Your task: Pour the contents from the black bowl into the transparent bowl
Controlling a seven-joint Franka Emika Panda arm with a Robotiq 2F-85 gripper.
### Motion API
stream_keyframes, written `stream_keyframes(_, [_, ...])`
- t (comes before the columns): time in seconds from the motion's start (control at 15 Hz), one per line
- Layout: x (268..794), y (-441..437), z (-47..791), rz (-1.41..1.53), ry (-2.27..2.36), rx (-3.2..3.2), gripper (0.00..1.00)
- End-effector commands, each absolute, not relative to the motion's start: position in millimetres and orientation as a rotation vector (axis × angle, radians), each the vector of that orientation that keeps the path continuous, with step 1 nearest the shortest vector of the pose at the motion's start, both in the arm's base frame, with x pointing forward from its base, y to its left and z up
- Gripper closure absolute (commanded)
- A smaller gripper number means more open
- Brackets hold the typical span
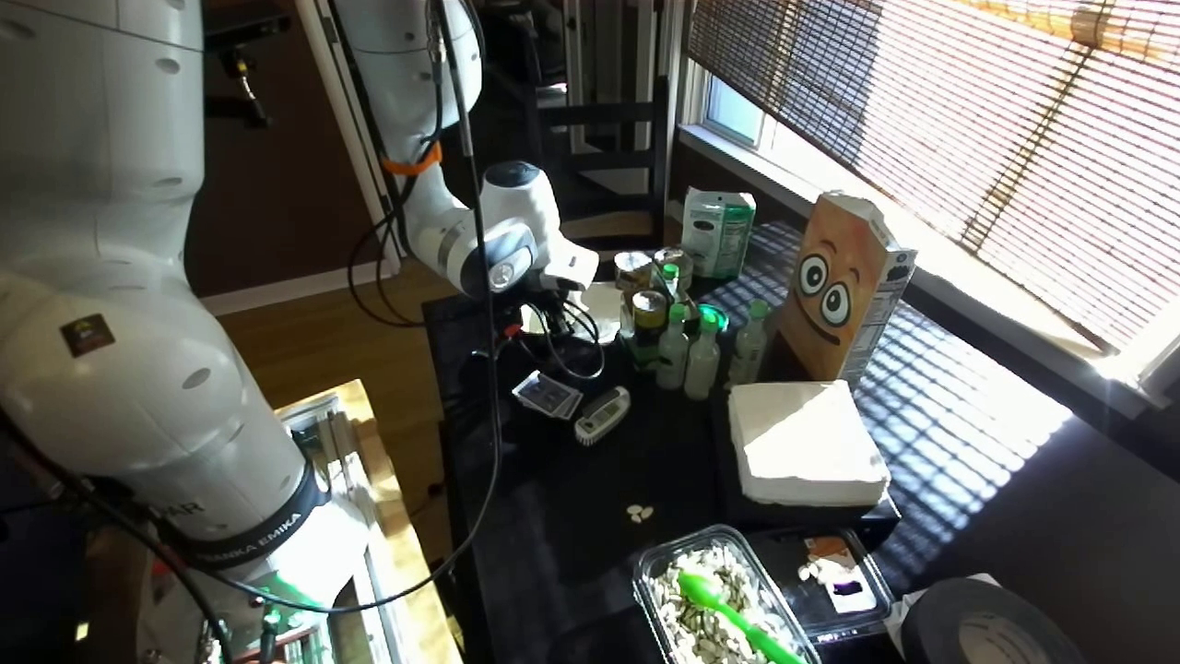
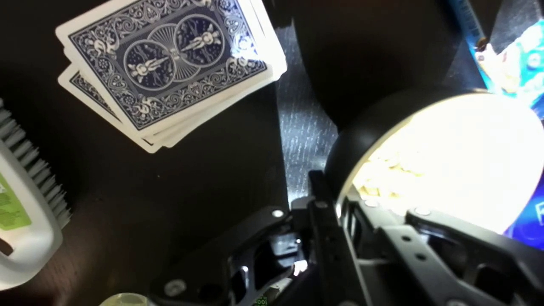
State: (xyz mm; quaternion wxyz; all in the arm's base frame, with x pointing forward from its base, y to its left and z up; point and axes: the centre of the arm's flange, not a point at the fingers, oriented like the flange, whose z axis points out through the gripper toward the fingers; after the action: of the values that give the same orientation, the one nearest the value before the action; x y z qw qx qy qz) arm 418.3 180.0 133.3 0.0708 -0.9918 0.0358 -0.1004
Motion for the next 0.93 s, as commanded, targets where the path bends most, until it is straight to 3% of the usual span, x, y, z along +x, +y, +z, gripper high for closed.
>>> stream_keyframes(0.0, [397.3, 171.9, 175.0, -0.295, 0.11, -2.977, 0.98])
stream_keyframes(0.47, [332.3, 135.3, 238.8, -0.302, 0.559, -3.008, 0.98])
stream_keyframes(0.6, [346.8, 127.9, 241.1, -0.33, 0.691, -3.005, 0.98])
stream_keyframes(0.67, [389.7, 115.2, 203.1, -0.306, 0.557, -2.969, 0.98])
stream_keyframes(0.73, [392.1, 106.9, 202.3, -0.31, 0.585, -2.972, 0.92])
stream_keyframes(0.87, [391.4, 108.2, 201.3, -0.307, 0.568, -2.976, 0.98])
